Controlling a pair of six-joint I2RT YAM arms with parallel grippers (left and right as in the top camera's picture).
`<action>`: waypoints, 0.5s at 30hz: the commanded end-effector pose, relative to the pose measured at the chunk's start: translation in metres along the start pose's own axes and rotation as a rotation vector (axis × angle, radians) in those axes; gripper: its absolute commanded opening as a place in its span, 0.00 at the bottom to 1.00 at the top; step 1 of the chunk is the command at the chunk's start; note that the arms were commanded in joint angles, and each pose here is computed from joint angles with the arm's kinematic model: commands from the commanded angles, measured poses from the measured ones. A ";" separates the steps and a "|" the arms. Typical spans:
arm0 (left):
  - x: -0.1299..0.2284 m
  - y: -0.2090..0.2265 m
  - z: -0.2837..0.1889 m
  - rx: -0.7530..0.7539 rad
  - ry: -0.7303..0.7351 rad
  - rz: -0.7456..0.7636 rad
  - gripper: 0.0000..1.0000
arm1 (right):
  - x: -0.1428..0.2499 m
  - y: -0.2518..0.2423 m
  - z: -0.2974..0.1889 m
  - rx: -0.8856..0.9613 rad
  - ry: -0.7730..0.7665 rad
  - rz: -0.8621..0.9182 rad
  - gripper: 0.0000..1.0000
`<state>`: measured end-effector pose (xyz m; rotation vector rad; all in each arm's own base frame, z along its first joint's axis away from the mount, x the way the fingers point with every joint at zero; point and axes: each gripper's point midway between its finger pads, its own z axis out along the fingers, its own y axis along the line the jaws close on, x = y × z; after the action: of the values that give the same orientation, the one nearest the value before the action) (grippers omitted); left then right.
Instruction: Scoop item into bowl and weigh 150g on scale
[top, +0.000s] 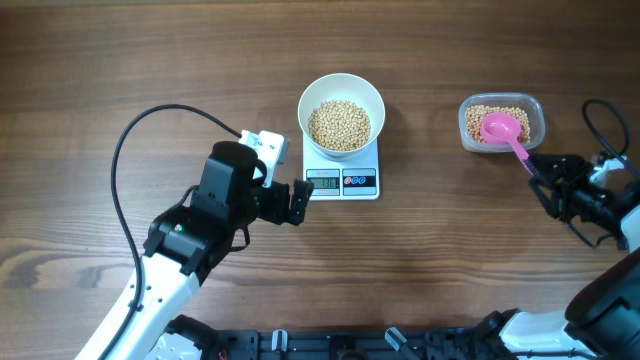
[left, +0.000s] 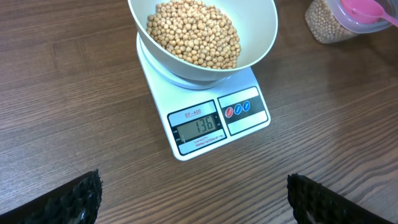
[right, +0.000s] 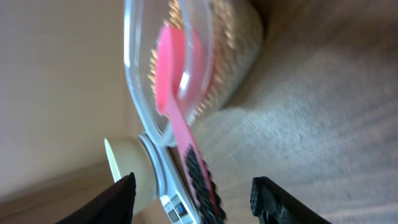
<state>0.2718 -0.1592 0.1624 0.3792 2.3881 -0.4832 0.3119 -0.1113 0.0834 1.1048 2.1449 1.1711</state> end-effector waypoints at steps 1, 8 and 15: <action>-0.001 -0.002 -0.002 0.007 -0.010 0.015 1.00 | -0.003 0.008 0.002 -0.055 0.001 0.058 0.59; -0.001 -0.002 -0.002 0.007 -0.010 0.015 1.00 | 0.015 -0.004 0.011 -0.064 0.032 0.093 0.53; -0.001 -0.002 -0.002 0.007 -0.010 0.015 1.00 | 0.007 0.004 0.014 -0.137 -0.001 0.101 0.50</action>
<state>0.2718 -0.1592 0.1624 0.3792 2.3881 -0.4832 0.3170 -0.1032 0.0753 1.1486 2.0276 1.2639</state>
